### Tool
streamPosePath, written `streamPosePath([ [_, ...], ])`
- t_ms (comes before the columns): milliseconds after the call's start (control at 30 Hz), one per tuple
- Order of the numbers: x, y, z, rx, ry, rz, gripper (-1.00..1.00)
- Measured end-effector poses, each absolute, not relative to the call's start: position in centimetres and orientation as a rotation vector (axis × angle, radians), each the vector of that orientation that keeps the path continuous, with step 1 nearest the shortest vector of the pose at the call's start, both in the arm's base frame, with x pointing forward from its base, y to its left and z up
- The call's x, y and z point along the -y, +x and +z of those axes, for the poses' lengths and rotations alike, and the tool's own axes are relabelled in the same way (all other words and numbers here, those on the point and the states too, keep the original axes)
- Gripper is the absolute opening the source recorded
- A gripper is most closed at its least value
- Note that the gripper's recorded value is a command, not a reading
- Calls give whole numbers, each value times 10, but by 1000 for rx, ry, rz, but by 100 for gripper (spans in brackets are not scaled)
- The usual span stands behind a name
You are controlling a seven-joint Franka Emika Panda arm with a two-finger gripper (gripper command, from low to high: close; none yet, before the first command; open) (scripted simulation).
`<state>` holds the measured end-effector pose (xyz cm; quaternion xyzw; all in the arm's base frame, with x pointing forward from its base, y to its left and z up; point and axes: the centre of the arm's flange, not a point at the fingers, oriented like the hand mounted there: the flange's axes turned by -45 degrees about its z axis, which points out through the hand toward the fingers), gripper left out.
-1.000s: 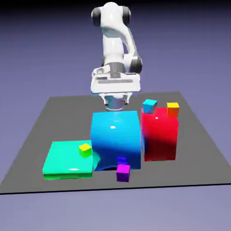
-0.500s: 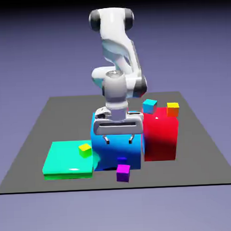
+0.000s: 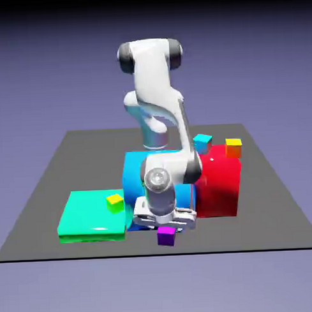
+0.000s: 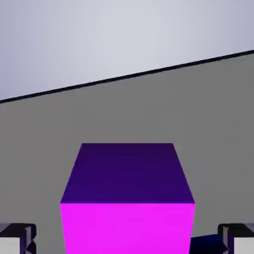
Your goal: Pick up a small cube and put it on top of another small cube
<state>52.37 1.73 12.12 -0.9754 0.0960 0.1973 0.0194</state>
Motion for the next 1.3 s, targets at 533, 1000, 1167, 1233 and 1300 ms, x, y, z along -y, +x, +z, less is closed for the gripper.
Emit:
streamPosePath([
  [533,-141,492,357,485,-3009,444,-100],
  [1000,-223,307,479,1267,-2946,518,-100],
  [1167,-214,293,442,1220,-2994,607,-100],
  [1233,-208,288,416,1220,-2994,607,-100],
  [1300,-204,284,402,1220,-2994,607,100],
])
